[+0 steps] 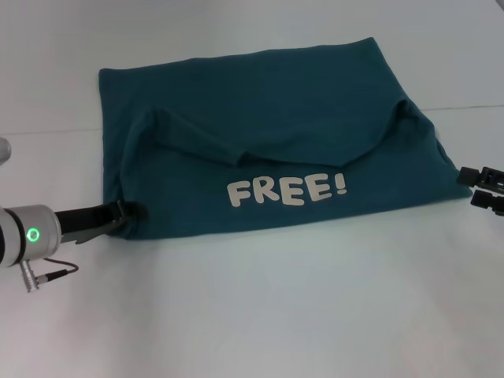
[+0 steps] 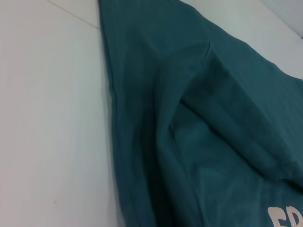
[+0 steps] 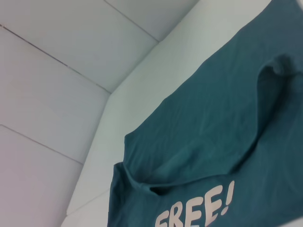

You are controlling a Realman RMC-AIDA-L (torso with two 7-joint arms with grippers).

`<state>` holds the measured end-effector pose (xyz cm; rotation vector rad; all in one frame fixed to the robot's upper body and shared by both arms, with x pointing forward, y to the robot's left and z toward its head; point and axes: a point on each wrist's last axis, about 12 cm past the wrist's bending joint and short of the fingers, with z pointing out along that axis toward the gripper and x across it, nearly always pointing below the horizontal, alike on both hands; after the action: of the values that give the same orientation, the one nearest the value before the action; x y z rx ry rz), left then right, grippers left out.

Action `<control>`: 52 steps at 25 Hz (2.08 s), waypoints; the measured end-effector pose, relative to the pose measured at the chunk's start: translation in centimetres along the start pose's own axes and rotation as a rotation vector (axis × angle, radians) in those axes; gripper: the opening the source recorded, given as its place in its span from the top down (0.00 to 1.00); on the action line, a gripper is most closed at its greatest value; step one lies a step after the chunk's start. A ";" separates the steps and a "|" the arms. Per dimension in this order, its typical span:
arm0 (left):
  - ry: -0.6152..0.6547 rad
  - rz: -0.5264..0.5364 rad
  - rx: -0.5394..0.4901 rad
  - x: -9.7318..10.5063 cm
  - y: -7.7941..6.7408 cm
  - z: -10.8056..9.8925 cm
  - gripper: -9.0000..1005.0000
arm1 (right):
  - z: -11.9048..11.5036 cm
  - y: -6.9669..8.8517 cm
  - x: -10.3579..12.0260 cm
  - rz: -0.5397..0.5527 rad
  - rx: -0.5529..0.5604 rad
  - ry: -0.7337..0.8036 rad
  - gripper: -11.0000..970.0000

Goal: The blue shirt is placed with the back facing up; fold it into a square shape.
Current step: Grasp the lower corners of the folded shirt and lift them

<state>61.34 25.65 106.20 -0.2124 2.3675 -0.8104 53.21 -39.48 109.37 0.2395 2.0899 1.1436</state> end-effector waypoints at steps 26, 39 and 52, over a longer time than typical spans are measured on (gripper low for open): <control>-0.012 -0.012 0.040 -1.7 -0.5 -1.0 0.96 | 2.4 0.9 -10.0 -0.266 0.560 0.177 0.06; -0.017 -0.014 0.043 -1.6 -0.7 -0.9 0.96 | 8.3 2.7 -8.5 -0.365 0.538 0.207 0.06; -0.019 -0.018 0.038 -1.5 -0.5 -0.9 0.96 | 11.2 2.4 -6.3 -0.468 0.587 0.223 0.06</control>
<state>61.99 26.20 107.82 -0.2247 2.3331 -0.8577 64.86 -33.72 110.65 -0.1140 2.4638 0.2770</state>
